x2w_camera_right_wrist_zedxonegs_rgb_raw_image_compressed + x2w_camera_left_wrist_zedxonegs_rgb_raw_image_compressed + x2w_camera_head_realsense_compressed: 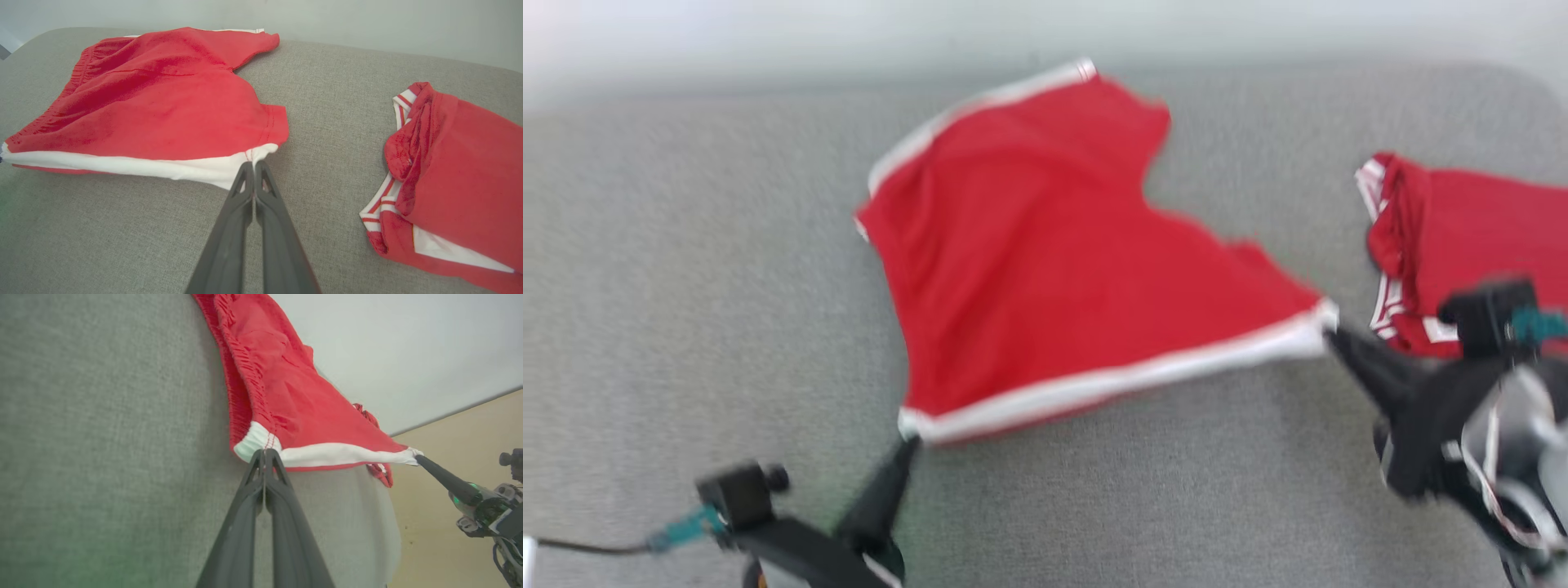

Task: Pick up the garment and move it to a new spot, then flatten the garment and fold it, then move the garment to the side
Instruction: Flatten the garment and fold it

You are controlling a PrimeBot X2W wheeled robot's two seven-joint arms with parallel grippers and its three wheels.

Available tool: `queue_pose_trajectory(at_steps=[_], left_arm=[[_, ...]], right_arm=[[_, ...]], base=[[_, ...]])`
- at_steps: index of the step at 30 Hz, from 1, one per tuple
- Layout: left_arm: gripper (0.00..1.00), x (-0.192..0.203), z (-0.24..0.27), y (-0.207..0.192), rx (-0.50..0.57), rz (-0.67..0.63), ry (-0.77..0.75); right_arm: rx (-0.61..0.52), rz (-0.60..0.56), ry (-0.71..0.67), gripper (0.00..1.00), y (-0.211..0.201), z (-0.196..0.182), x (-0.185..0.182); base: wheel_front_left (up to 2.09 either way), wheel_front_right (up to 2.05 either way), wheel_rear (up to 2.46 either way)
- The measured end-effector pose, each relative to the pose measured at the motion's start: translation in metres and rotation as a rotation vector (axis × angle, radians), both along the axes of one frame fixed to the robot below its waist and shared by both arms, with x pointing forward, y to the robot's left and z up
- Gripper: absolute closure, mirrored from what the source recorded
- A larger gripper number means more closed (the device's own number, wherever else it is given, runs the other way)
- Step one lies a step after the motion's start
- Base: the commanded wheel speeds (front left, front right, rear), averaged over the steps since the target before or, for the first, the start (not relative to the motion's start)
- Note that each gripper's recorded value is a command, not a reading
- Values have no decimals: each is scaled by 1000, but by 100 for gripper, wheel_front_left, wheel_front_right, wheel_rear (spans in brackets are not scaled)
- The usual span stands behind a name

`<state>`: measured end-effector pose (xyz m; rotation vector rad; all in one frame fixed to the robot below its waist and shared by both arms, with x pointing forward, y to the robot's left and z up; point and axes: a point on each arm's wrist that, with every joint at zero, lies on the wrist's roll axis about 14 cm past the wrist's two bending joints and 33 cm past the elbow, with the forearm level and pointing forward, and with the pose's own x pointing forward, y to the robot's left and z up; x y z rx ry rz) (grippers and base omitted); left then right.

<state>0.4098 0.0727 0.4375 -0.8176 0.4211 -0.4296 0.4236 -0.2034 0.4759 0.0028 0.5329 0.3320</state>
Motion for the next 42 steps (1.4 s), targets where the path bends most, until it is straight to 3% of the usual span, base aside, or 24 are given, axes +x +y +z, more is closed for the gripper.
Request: queue_pose_trajectory(at_steps=[10, 16, 21, 29, 32, 35, 36, 37, 38, 39, 42], left_arm=[[100, -80, -11, 10, 83, -120, 108], [100, -116, -21, 19, 95, -114, 228], [100, -124, -9, 17, 50, -98, 239], [100, -93, 31, 11, -24, -51, 86], [100, -86, 32, 11, 6, -57, 64], [100, -87, 17, 23, 122, -52, 74], [67, -90, 11, 28, 172, -63, 80], [57, -92, 5, 33, 219, -63, 82], [33, -94, 0, 37, 251, -65, 86], [3, -98, -4, 38, 281, -74, 87], [0, -105, -13, 40, 369, -113, 70]], right_arm=[[54, -21, 326, 100, -1, -33, -114], [110, -1, 503, 100, 16, -43, -167], [140, 10, 456, 100, 26, -24, -169], [5, 32, 302, 100, 12, -1, -119], [-47, 50, 334, 100, 9, -10, -113], [-48, 64, 357, 100, 13, -17, -110], [-49, 65, 365, 100, 13, -20, -110], [-56, 64, 374, 100, 13, -23, -109], [-63, 64, 387, 100, 12, -26, -111], [-70, 64, 406, 100, 11, -31, -113], [-78, 64, 465, 100, 11, -45, -123]], base=[[0, 0, 0], [0, 0, 0], [0, 0, 0], [0, 0, 0], [0, 0, 0], [0, 0, 0], [0, 0, 0], [0, 0, 0], [0, 0, 0], [0, 0, 0], [0, 0, 0]])
